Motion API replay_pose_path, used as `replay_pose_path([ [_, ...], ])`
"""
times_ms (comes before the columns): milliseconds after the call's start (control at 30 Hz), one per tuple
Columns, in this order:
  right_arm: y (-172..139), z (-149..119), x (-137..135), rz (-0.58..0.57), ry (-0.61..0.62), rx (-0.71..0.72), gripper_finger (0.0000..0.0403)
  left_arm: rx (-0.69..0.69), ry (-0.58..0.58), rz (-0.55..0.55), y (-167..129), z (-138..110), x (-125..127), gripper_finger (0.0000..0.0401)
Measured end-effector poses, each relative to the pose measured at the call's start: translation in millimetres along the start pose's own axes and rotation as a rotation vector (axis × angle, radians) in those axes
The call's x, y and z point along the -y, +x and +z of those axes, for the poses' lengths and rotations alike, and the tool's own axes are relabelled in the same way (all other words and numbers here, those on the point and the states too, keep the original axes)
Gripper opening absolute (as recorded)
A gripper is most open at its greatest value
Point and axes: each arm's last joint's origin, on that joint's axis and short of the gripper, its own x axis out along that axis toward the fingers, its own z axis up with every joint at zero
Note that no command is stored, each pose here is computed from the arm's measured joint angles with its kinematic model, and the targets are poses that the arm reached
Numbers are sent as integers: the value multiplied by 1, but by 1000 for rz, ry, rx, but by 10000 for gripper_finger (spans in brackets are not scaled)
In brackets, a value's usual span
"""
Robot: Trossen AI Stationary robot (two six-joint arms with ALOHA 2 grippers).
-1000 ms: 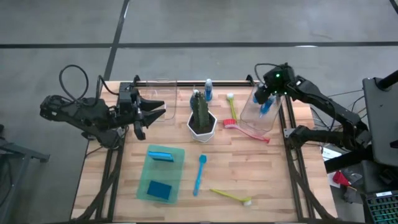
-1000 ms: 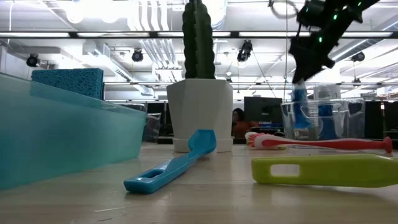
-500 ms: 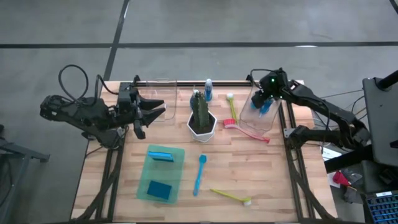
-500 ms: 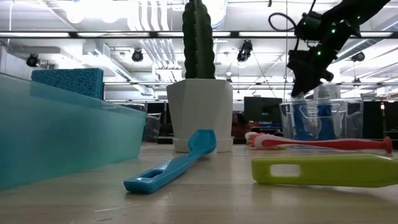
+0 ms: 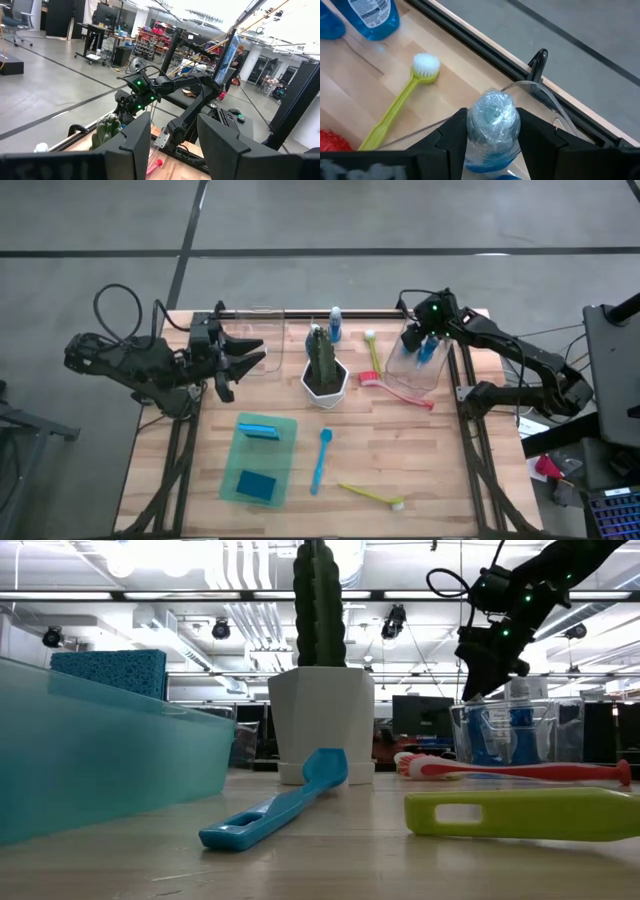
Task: Pick & Place Kitchen Sink Supplies
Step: Put the blue dishwashing liquid bottle into the right transparent bin
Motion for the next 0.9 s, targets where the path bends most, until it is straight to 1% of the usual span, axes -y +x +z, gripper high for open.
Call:
replay_pose_path([
  [267, -1, -4, 0, -10, 9, -40, 160, 2, -1, 0, 0, 0, 0, 154],
  [433, -5, -7, 2, -36, 53, -54, 172, 2, -1, 0, 0, 0, 0, 154],
  [533, -11, -8, 2, -31, 69, -62, 185, 1, 2, 0, 0, 0, 0, 154],
  [767, -30, 4, 3, -26, 86, 7, 212, -1, -5, 0, 0, 0, 0, 154],
  [900, -42, 16, 4, -20, 115, 67, 221, 0, -5, 0, 0, 0, 0, 154],
])
